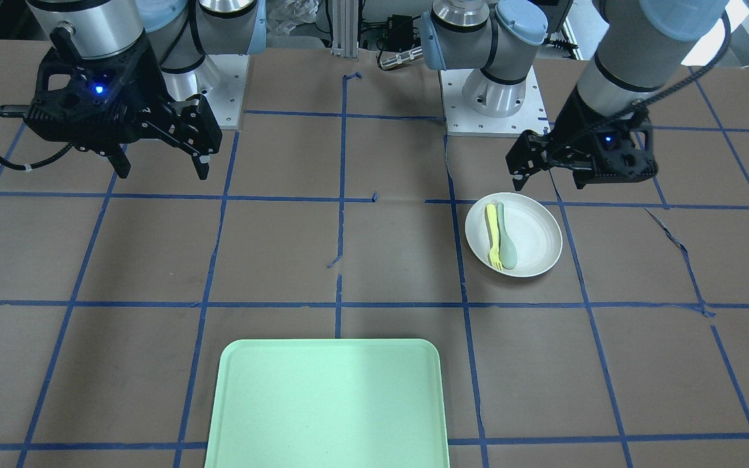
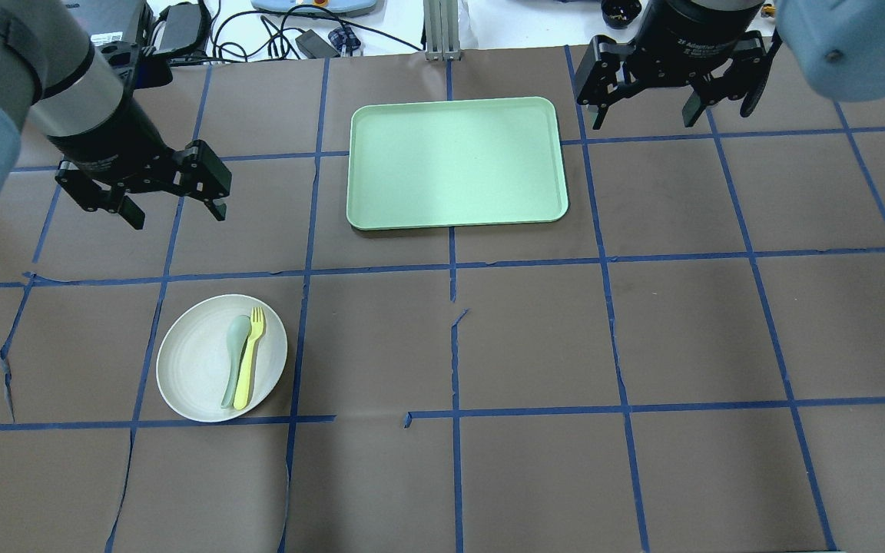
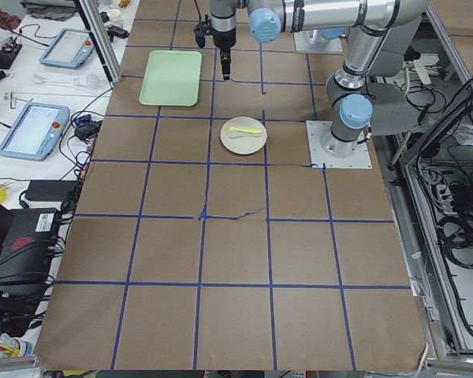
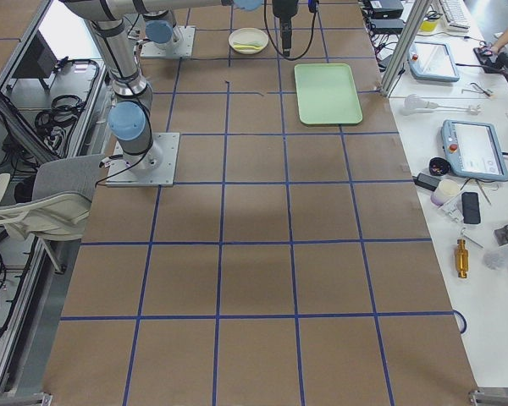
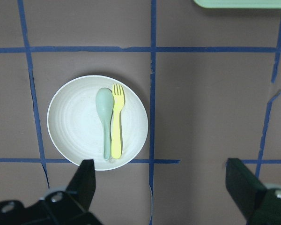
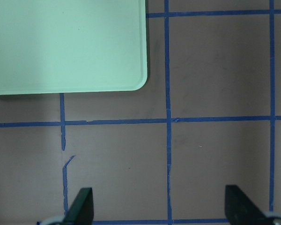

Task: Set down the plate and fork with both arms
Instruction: 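Move the left gripper down toward the rim of the white plate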

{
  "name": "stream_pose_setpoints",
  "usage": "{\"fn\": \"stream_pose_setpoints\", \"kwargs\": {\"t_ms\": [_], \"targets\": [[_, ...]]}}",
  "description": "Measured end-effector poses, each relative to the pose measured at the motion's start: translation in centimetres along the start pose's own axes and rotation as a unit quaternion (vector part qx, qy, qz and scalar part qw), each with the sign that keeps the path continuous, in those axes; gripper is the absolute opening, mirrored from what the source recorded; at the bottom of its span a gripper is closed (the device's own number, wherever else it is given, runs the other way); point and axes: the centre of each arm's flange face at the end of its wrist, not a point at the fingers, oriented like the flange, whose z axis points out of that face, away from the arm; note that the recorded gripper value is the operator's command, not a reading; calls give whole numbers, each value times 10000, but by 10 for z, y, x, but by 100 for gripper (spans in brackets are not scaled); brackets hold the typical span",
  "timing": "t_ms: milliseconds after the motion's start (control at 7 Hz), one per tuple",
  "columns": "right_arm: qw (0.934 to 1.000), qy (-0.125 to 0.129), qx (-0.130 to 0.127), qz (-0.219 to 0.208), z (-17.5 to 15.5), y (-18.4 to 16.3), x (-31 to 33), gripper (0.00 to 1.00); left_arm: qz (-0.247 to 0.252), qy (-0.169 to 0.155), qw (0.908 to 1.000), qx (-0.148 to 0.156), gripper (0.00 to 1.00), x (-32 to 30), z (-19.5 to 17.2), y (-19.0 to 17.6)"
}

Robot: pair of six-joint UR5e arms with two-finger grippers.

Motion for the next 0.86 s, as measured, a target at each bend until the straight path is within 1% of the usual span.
{"fn": "stream_pose_setpoints", "kwargs": {"t_ms": [143,286,429,714,857], "targets": [[10000,0,2,0,0,0,0,100,-30,34,9999,-125,100,-34,15,-5],[10000,0,5,0,-1,0,0,100,-166,88,9995,-274,100,-69,35,-6],[10000,-1,6,0,-1,0,0,100,-239,145,9990,-354,100,-102,58,-6],[10000,0,0,-1,0,1,0,100,-138,340,9988,-322,98,-161,116,1],[10000,0,-3,-7,0,0,0,100,-241,439,9979,-416,94,-183,147,9]]}}
